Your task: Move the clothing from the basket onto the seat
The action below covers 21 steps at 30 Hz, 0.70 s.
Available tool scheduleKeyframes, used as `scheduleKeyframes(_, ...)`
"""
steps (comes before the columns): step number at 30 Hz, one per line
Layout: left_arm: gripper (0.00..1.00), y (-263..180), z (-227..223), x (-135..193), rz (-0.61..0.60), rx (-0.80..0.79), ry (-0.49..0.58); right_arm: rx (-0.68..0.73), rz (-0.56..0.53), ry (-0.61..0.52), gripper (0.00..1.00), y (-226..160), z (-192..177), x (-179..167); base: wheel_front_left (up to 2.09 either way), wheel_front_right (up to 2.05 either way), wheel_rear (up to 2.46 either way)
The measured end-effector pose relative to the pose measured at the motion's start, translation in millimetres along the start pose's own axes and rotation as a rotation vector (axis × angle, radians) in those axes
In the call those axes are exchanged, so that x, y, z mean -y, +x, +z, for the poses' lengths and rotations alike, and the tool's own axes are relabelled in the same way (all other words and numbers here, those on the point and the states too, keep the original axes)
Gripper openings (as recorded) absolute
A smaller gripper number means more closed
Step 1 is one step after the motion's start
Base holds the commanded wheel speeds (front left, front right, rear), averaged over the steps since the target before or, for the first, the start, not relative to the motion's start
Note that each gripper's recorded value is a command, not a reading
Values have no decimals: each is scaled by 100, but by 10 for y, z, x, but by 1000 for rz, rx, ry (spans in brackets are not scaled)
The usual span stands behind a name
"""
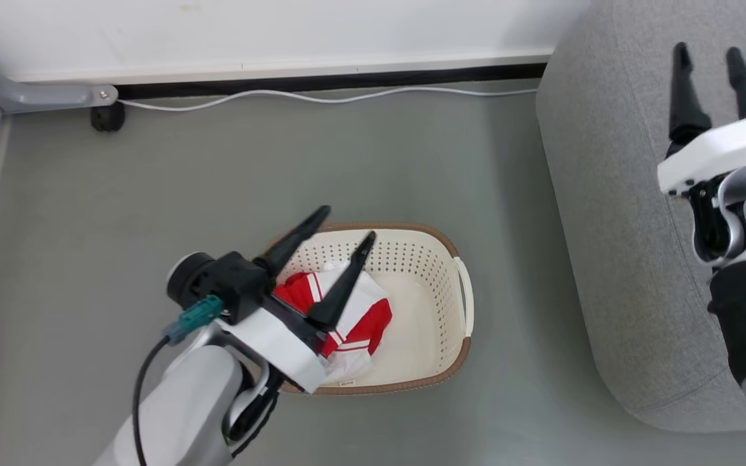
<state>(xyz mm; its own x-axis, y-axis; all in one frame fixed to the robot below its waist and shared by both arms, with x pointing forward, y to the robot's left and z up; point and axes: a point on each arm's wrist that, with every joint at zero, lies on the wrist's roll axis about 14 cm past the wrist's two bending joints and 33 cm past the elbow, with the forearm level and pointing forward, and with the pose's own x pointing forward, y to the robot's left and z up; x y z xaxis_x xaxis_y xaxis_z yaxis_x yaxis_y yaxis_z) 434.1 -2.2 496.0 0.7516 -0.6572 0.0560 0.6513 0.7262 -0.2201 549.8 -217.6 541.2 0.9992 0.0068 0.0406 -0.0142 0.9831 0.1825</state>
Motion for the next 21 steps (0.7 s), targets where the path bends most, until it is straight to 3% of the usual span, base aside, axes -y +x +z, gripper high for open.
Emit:
scheduleKeyframes(10, 100, -364, 287, -649, 275, 83, 40, 106, 203, -23, 100, -310, 259, -474, 0, 0, 0)
scheduleKeyframes(21, 100, -982, 351, -1110, 546, 119, 54, 91, 237, 2, 100, -728, 16, -708, 0, 0, 0)
